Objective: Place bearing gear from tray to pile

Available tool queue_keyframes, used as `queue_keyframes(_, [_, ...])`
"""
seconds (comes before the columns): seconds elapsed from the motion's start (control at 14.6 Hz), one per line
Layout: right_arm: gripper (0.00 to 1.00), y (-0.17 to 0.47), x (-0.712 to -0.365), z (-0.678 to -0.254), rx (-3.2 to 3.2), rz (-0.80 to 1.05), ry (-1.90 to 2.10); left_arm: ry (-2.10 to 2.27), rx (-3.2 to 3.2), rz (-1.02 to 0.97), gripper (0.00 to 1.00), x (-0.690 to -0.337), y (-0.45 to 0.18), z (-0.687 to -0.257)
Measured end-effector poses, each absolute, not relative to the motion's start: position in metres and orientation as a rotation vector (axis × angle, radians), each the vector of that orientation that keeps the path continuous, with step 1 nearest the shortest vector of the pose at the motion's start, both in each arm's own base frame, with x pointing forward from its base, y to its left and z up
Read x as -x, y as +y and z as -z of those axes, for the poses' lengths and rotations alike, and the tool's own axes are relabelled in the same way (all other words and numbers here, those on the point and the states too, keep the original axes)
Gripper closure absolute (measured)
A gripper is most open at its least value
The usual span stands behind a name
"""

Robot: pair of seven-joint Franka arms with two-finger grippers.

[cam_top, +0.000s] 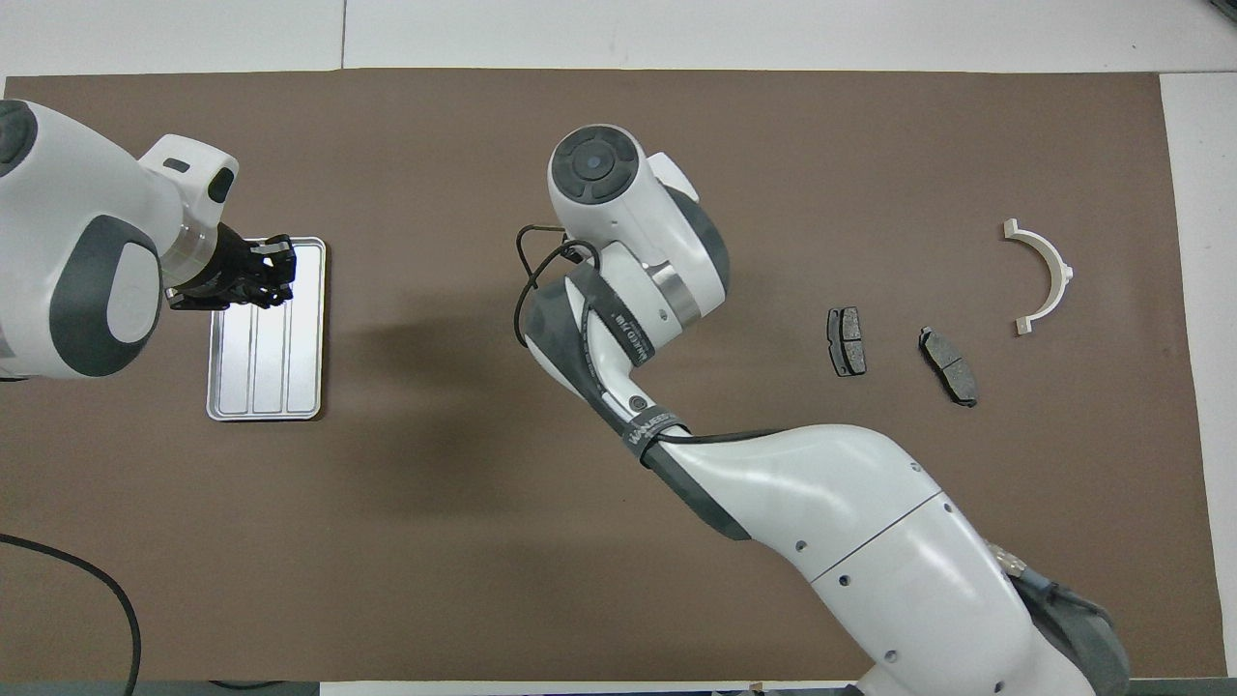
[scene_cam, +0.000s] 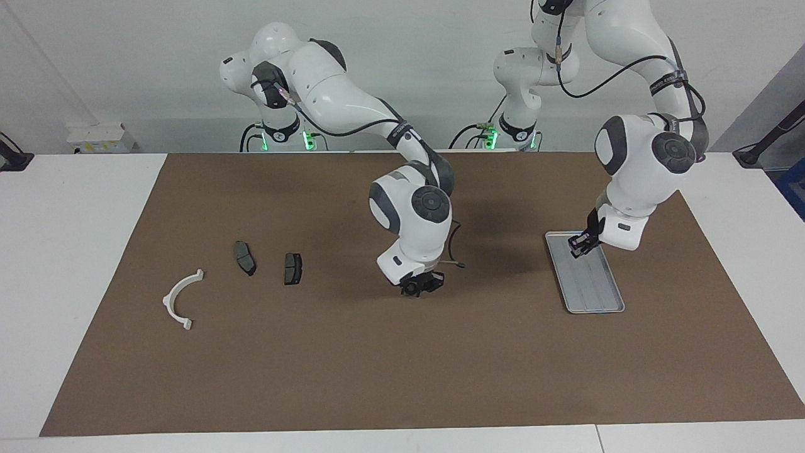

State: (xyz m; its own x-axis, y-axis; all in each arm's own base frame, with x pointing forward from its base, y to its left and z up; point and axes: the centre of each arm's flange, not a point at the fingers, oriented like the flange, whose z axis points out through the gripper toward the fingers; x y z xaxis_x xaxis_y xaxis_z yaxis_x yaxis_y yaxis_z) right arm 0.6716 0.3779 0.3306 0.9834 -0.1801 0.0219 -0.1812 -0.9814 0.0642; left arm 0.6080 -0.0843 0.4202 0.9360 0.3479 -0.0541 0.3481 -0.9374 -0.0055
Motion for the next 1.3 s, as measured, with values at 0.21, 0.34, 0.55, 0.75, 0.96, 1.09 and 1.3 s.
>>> queue_keyframes(0.21, [0.65,0.314,-0.704,-0.361,-3.087,-0.048,-0.202,0.657,-3.042,0.015,0.76,-0.601,-0.154,-0.423])
queue_keyframes(0.34, [0.65,0.274,-0.721,-0.369,-3.094,-0.057,-0.139,0.725,-3.008,-0.021,0.76,-0.590,-0.214,-0.414])
queue_keyframes(0.55, [0.65,0.222,-0.740,-0.371,-3.098,-0.064,-0.066,0.790,-2.989,-0.007,0.76,-0.574,-0.312,-0.373])
queue_keyframes(0.75, [0.65,0.176,-0.754,-0.372,-3.105,-0.082,0.013,0.797,-2.970,-0.029,0.76,-0.580,-0.357,-0.334])
queue_keyframes(0.96, [0.65,0.133,-0.763,-0.370,-3.106,-0.080,0.088,0.800,-2.992,0.004,0.76,-0.582,-0.361,-0.305])
queue_keyframes(1.09, [0.65,0.105,-0.768,-0.364,-3.102,-0.064,0.123,0.810,-2.985,-0.002,0.76,-0.584,-0.363,-0.299])
queue_keyframes(1.3, [0.65,0.080,-0.775,-0.349,-3.101,-0.106,0.174,0.826,-2.963,-0.026,0.76,-0.586,-0.364,-0.301])
